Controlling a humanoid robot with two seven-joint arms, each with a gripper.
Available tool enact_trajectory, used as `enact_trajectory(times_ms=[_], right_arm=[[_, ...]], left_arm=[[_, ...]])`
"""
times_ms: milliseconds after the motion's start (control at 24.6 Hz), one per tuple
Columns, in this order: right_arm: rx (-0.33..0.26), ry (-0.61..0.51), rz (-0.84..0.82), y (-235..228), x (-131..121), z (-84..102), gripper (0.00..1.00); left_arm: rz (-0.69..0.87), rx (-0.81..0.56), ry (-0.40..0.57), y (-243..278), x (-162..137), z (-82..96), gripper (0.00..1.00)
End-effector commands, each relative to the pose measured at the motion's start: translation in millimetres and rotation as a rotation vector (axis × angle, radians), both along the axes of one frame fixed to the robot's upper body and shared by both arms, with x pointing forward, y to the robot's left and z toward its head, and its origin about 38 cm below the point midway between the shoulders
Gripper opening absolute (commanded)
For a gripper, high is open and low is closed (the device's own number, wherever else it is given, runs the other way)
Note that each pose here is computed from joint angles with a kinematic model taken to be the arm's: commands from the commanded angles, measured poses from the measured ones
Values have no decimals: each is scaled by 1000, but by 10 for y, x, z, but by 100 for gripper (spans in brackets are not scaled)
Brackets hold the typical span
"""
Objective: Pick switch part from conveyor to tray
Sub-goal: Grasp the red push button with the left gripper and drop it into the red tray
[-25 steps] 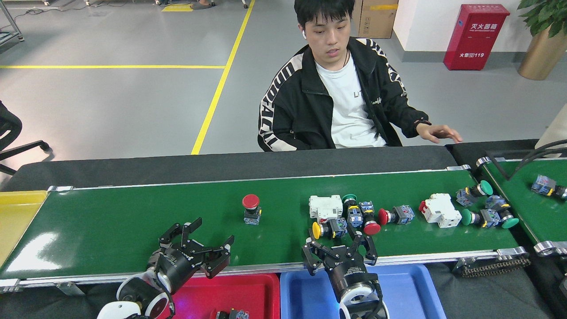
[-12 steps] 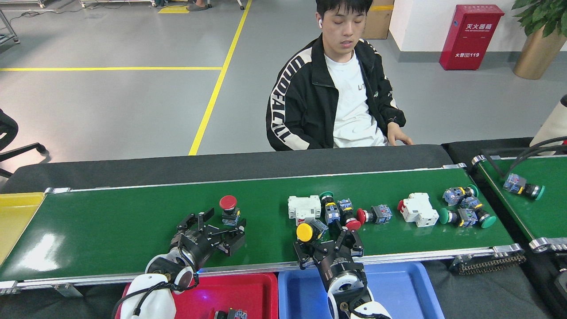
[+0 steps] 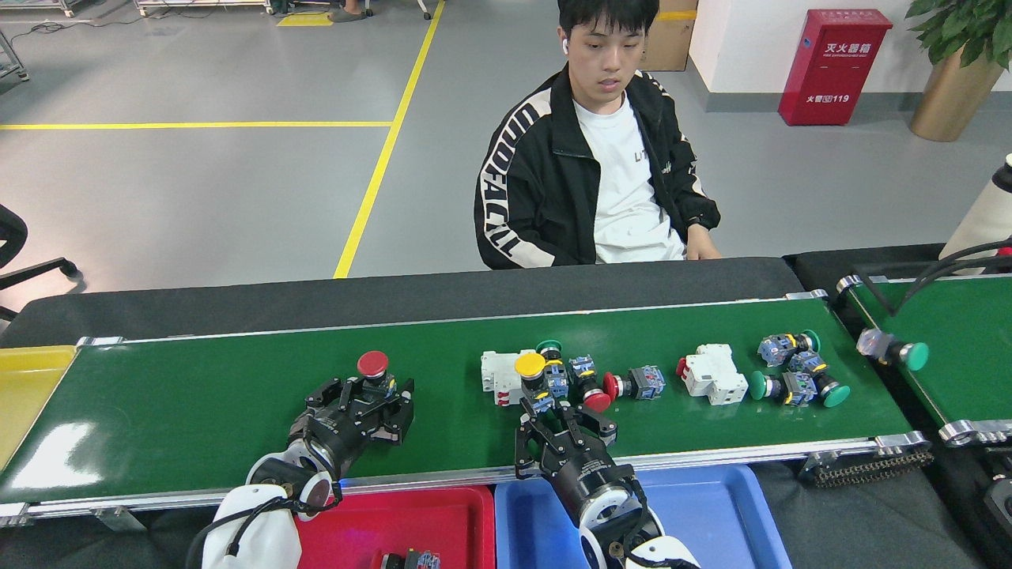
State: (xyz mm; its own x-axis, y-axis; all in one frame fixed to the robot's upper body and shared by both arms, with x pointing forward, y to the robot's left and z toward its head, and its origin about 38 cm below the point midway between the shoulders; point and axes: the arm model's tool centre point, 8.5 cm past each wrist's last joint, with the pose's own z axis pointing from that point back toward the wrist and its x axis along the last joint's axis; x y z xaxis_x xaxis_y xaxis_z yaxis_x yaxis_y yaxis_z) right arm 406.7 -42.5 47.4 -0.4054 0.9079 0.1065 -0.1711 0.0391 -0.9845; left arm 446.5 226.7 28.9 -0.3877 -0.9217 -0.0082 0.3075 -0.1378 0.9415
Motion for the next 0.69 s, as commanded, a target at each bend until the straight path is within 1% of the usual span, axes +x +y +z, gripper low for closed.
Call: enact_trajectory(times_ms=[0, 41, 122, 244, 284, 325, 366, 406, 447, 488, 528, 569, 610, 650], right_arm=[[44, -80, 31, 42, -16, 236, 6], [73, -108, 75, 64, -143, 318, 6], [96, -139, 156, 49, -392, 372, 6], [103, -142, 319, 95, -918, 301, 6], [102, -142, 360, 101, -1024, 284, 6], [96, -130, 392, 89, -1112, 230, 7], [96, -128, 412, 129, -1143, 222, 8], [97, -123, 438, 209, -1189, 216, 13], [104, -110, 463, 356, -1267, 205, 32], [121, -104, 460, 472, -1298, 228, 64], [137, -94, 434, 586, -1312, 264, 100], [136, -75, 413, 623, -1305, 266, 100], [126, -60, 410, 625, -1298, 252, 100], [122, -54, 408, 621, -1290, 250, 100]], left_arm=[[0, -13, -44, 221, -71, 142, 6], [9, -22, -64, 334, -162, 192, 6], [25, -24, -89, 534, -359, 242, 6], [-35, -21, -102, 706, -925, 245, 6], [-61, -15, -105, 716, -1073, 257, 6], [-97, -9, -92, 694, -1266, 223, 6], [-129, -4, -75, 668, -1405, 184, 6], [-169, 1, -53, 628, -1541, 130, 7], [-207, 10, -35, 587, -1653, 92, 7], [-233, 16, -24, 563, -1721, 70, 9], [-258, 22, -12, 530, -1783, 39, 11], [-275, 22, -4, 511, -1807, 20, 21], [-275, 19, -4, 506, -1812, 16, 44], [-272, 15, -5, 499, -1812, 15, 60]])
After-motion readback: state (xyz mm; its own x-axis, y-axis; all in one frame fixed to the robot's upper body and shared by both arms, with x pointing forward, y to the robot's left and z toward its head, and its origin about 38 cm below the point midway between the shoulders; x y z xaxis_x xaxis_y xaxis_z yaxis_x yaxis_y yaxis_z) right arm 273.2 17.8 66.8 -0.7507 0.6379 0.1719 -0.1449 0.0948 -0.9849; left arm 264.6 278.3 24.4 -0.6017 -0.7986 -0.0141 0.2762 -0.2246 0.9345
